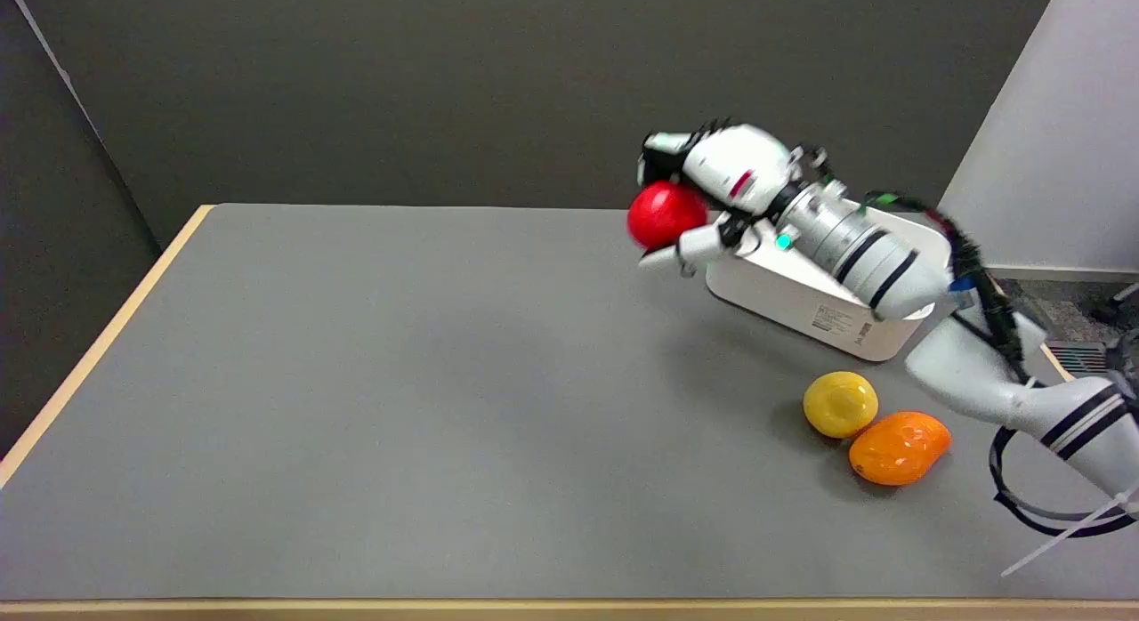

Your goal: Place tomato into white box.

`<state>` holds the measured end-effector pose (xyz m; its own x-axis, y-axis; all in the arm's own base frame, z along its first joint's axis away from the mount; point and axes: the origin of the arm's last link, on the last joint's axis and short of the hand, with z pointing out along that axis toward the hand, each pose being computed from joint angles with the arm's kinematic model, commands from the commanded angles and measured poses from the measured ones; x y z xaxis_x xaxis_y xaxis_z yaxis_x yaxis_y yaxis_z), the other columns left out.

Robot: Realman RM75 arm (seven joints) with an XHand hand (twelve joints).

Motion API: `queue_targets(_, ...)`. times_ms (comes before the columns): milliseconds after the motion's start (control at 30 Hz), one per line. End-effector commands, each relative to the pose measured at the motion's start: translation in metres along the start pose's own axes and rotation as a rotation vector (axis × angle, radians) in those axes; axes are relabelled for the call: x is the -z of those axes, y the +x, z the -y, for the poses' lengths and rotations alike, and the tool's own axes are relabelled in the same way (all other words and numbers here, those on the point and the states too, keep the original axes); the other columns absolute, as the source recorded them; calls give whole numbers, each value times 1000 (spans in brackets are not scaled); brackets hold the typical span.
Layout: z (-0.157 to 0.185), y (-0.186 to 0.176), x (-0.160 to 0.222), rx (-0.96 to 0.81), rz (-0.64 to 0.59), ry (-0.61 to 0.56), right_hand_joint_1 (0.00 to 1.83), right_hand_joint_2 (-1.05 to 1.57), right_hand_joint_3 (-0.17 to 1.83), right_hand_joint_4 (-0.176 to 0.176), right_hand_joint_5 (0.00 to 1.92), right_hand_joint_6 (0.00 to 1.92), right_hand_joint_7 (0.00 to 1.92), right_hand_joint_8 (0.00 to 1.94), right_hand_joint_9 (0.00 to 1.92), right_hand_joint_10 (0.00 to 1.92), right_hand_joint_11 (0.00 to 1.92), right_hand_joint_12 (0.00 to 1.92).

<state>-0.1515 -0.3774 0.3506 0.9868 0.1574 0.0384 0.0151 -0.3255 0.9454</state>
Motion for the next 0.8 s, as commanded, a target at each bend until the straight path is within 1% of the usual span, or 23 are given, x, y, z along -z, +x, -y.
queue_targets(33,-90,73,38,145,-148,-306,1340,1097,262,-155,628,1591,874,1232,730,1425,775,1708)
queue_targets(133,-110,66,44,144,-112,-371,1339,1118,226,-151,595,1595,829,1244,786,1420,777,1660)
queue_targets(200,-120,59,48,137,-88,-405,1340,1098,261,-155,627,1592,873,1233,728,1427,771,1711)
queue_targets(333,-143,37,57,116,-20,-481,1339,1099,260,-155,625,1595,871,1235,727,1428,770,1709)
queue_targets(400,-151,27,60,101,9,-509,1339,1120,224,-151,591,1598,826,1247,788,1421,773,1655)
queue_targets(500,-162,10,65,76,57,-547,1339,1100,259,-155,625,1595,871,1236,727,1428,766,1707)
queue_targets(800,-173,-23,70,45,148,-581,1341,1089,279,-157,628,1593,877,1230,729,1430,753,1718)
